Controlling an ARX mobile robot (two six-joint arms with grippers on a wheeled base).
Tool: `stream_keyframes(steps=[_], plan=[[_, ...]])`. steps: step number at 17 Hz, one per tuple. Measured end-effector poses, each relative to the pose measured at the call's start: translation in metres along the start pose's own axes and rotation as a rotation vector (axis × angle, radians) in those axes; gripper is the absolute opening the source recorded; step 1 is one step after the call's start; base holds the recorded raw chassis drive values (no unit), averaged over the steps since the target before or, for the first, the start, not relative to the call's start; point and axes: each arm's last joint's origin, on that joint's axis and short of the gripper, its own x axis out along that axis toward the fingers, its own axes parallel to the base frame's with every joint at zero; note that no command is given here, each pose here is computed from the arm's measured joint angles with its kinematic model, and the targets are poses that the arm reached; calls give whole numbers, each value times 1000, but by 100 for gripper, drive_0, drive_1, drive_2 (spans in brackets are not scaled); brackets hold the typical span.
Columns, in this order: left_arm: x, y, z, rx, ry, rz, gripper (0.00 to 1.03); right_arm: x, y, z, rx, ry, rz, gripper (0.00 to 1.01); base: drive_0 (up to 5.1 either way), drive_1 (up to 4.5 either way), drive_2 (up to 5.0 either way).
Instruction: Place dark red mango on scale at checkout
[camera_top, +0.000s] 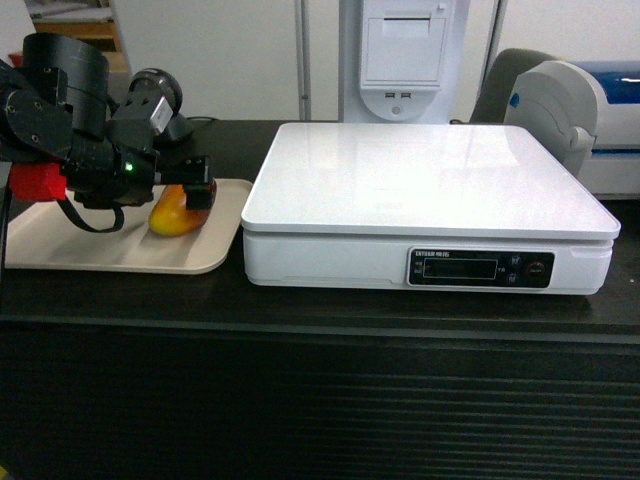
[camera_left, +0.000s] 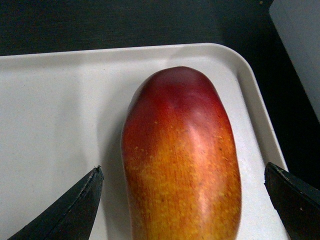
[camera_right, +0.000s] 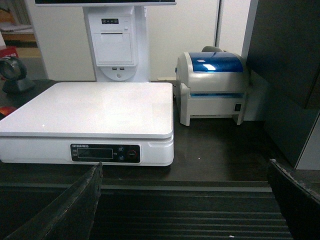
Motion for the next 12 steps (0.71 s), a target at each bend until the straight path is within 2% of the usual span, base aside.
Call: stream_keyframes(steps=[9,11,12], plan=[[13,-2,-12,6,30,-9,98,0,0,0,0,0,0,98,0,0,0],[14,-2,-14,7,27,-8,62,0,0,0,0,0,0,98,0,0,0],[11,-2,-16,11,14,-7,59,0,0,0,0,0,0,98,0,0,0]])
